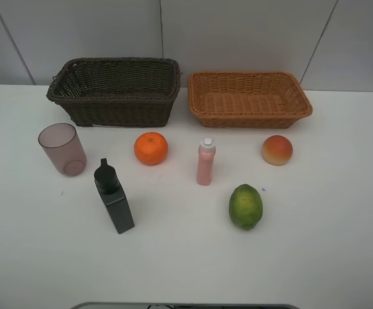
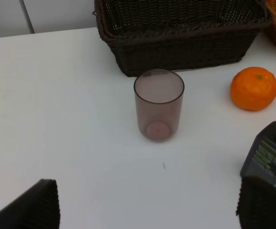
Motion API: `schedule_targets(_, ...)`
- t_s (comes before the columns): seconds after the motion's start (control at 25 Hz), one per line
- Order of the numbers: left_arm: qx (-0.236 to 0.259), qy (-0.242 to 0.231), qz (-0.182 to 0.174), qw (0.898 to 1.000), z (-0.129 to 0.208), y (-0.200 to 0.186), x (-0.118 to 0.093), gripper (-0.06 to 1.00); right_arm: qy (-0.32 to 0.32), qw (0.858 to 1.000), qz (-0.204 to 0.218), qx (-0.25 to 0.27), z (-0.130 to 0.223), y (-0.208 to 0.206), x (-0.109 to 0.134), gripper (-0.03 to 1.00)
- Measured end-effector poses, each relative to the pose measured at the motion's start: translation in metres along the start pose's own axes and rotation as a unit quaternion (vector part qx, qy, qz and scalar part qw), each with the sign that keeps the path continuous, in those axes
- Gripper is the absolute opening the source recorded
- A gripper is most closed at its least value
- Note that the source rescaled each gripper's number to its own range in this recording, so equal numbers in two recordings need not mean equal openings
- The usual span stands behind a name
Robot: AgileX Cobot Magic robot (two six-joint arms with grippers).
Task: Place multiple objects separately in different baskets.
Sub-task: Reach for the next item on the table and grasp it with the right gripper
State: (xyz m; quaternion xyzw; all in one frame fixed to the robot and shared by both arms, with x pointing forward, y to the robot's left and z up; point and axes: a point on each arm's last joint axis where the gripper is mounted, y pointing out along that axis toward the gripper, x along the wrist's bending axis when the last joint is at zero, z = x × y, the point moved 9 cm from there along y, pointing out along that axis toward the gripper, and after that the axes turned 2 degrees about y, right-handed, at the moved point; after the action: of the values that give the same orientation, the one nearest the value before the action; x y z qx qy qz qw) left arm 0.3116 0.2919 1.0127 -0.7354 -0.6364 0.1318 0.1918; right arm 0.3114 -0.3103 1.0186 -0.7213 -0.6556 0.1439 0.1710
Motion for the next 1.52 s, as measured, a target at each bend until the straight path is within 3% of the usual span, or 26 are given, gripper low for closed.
schedule_targets(1.52, 0.000, 0.000, 0.000, 1.000, 0.0000, 0.0000, 0.0000, 0.96, 0.000, 1.000, 0.000, 0.000, 0.0000, 0.0000, 0.0000, 0.88)
